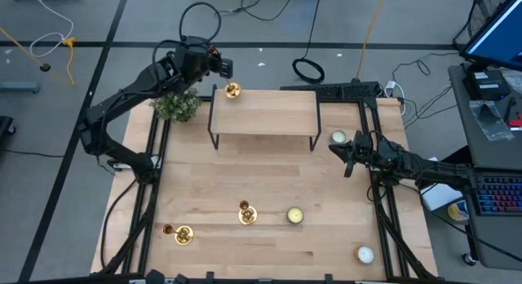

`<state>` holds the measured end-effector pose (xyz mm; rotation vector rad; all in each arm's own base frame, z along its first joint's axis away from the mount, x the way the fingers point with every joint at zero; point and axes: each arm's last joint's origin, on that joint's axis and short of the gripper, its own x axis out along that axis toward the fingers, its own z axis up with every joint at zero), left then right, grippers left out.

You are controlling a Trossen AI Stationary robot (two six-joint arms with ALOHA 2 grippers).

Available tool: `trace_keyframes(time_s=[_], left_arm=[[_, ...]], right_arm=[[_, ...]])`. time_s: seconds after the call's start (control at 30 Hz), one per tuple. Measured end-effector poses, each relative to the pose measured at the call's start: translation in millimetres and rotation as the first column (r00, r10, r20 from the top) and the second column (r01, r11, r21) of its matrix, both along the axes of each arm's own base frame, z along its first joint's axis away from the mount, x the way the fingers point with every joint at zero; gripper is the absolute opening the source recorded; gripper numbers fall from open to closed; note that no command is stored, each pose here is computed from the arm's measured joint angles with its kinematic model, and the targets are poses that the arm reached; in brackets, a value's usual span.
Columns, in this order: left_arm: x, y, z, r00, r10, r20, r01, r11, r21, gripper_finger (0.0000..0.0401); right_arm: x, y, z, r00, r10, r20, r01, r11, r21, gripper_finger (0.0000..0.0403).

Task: Pick & Place candle stick holders
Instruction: Put the top gold candle holder on the shelf

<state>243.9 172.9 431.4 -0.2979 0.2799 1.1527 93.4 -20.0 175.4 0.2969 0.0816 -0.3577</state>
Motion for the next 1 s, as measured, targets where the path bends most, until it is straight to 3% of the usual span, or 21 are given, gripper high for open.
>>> trace_keyframes(time_s=[0.23,0.43,0.63,1.0], left_arm=[[12.1,1.4,-3.4,0.998,-0.038,-0.041,0.038,0.999,-0.014,0.0093],[24.9,8.9,13.4,0.990,-0.046,-0.134,0.040,0.998,-0.048,0.0093],[38.4,17.4,9.9,0.973,-0.052,-0.226,0.031,0.995,-0.095,0.0093],[36.2,17.2,6.8,0.968,-0.045,-0.248,0.014,0.992,-0.125,0.0093]], right_arm=[[0.0,0.0,0.0,1.000,-0.001,0.000,0.001,1.000,0.000,0.0004],[0.0,0.0,0.0,1.000,0.001,0.000,-0.001,1.000,0.000,0.0004],[0.1,0.1,-0.1,1.000,0.002,0.000,-0.002,1.000,0.001,0.0004],[0.0,0.1,0.0,1.000,0.002,0.000,-0.002,1.000,0.001,0.0004]])
